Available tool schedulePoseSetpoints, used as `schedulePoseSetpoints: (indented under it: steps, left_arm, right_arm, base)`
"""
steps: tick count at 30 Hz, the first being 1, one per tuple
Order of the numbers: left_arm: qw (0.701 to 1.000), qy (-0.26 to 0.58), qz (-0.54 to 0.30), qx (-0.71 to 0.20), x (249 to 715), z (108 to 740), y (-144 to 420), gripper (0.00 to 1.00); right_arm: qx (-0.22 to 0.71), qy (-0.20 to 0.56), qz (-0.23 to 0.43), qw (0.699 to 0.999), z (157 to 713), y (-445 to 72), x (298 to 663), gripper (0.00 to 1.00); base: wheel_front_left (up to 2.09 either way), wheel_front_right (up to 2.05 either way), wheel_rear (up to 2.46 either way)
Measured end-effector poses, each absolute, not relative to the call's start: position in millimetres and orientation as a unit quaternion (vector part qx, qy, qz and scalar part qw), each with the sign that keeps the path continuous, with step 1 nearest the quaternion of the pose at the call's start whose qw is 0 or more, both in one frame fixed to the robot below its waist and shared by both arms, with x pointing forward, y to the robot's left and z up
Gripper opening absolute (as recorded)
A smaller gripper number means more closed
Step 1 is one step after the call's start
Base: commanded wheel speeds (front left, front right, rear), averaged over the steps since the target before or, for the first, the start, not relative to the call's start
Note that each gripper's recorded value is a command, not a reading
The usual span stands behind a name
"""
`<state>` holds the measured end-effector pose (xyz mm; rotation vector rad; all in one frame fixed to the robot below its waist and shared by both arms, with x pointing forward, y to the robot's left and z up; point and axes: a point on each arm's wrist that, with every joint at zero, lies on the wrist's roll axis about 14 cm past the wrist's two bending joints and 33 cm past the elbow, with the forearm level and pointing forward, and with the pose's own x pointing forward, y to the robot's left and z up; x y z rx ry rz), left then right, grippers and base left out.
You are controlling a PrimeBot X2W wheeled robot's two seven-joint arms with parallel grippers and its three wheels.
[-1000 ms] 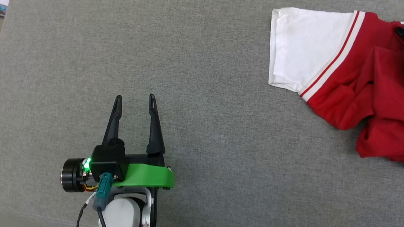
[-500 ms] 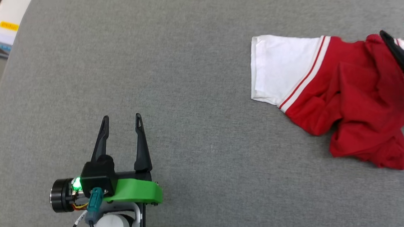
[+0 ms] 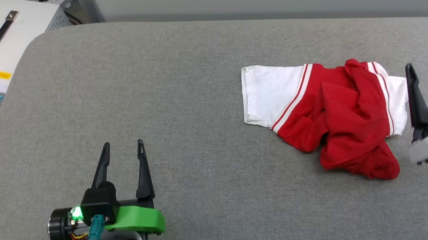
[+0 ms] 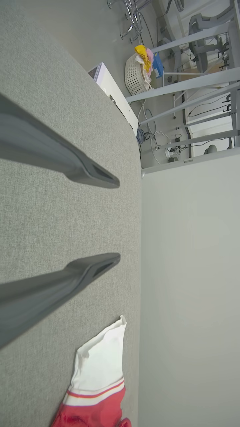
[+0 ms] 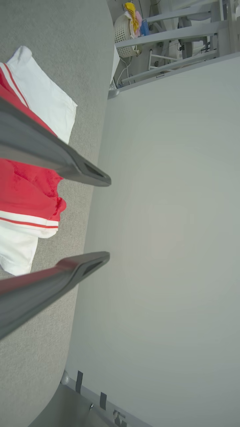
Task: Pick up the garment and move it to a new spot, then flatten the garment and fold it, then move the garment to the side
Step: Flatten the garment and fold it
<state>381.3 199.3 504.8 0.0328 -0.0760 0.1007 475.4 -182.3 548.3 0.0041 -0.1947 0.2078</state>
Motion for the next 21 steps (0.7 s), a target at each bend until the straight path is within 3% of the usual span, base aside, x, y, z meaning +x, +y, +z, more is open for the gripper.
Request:
schedulePoseSetpoints:
  steps: [9,16,21]
  left_arm:
    - [0.999,-0.044,-0.01,0.012,395,509,186,1.0]
    - [0.991,-0.062,-0.112,0.036,463,538,154,1.0]
    - [0.98,-0.017,-0.192,0.04,514,554,111,1.0]
  right_arm:
    - [0.027,-0.099,0.067,0.992,541,-180,427,1.0]
    - [0.017,-0.105,0.068,0.992,544,-181,418,1.0]
    - [0.008,-0.098,0.066,0.993,539,-185,420,1.0]
  base:
    - [0.0,0.0,0.0]
    - [0.0,0.0,0.0]
    - [0.0,0.0,0.0]
